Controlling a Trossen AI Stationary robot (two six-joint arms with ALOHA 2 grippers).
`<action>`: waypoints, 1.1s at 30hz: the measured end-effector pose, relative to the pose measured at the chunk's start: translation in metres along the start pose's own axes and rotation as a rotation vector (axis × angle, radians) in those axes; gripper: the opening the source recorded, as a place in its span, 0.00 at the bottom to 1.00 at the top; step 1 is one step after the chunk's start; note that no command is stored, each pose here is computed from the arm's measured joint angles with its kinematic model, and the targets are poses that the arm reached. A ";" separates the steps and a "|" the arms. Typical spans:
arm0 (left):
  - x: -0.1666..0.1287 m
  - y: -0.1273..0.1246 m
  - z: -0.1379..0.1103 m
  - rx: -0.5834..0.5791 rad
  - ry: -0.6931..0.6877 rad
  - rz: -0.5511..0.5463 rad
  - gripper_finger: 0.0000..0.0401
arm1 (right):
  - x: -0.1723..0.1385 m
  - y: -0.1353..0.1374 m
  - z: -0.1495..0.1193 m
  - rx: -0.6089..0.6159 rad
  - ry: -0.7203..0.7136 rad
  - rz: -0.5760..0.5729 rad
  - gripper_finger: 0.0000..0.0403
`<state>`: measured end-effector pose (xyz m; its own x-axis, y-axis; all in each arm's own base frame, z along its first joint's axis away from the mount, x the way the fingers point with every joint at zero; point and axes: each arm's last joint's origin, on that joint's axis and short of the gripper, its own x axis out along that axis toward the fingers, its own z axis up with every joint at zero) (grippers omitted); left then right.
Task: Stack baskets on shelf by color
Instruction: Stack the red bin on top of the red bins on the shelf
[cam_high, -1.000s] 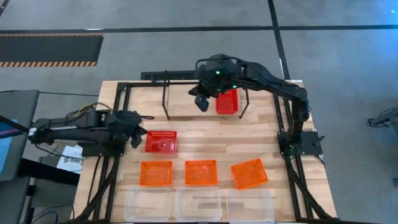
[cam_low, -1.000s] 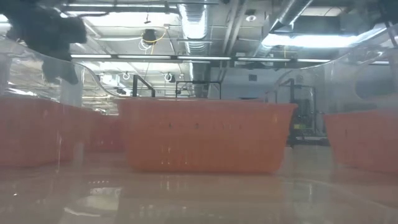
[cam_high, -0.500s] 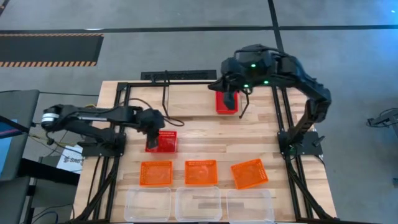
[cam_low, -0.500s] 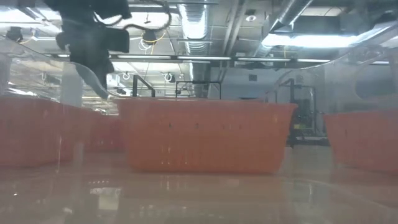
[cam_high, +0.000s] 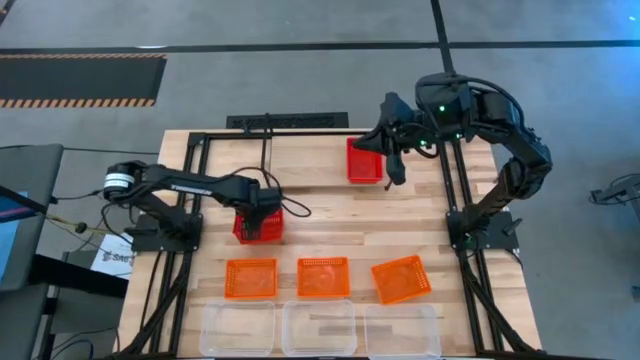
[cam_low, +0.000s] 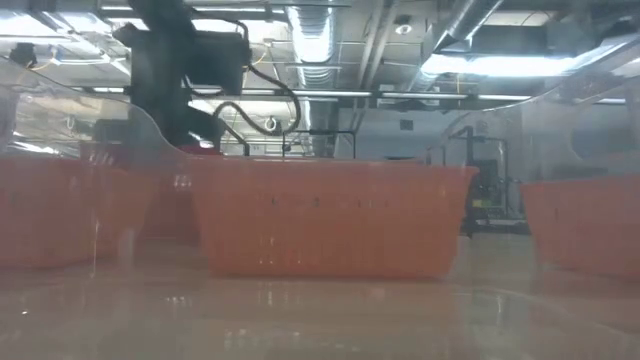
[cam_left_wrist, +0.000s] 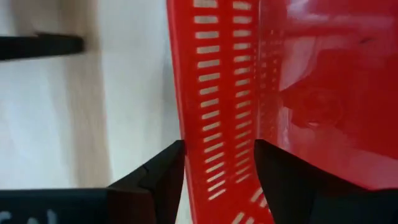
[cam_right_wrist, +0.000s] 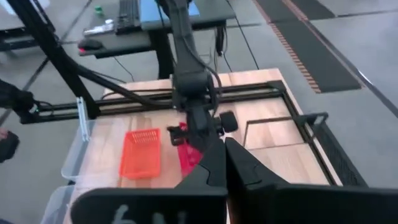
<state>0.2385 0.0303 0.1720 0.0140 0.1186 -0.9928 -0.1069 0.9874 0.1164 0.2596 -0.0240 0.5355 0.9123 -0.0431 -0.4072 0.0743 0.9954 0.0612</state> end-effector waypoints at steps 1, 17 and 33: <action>0.001 0.000 0.001 -0.012 0.009 -0.008 0.43 | -0.001 0.000 0.000 -0.003 -0.005 0.000 0.01; -0.053 0.003 0.036 -0.112 -0.130 -0.099 0.00 | 0.001 -0.001 -0.002 -0.002 0.020 -0.053 0.01; -0.083 0.003 0.041 0.034 -0.134 -0.004 0.10 | 0.001 0.008 -0.008 0.012 0.081 -0.044 0.01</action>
<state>0.2778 0.0281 0.2554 0.1471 0.1255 -0.9811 -0.0733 0.9906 0.1158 0.2573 -0.0148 0.5280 0.8726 -0.0790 -0.4820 0.1189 0.9915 0.0527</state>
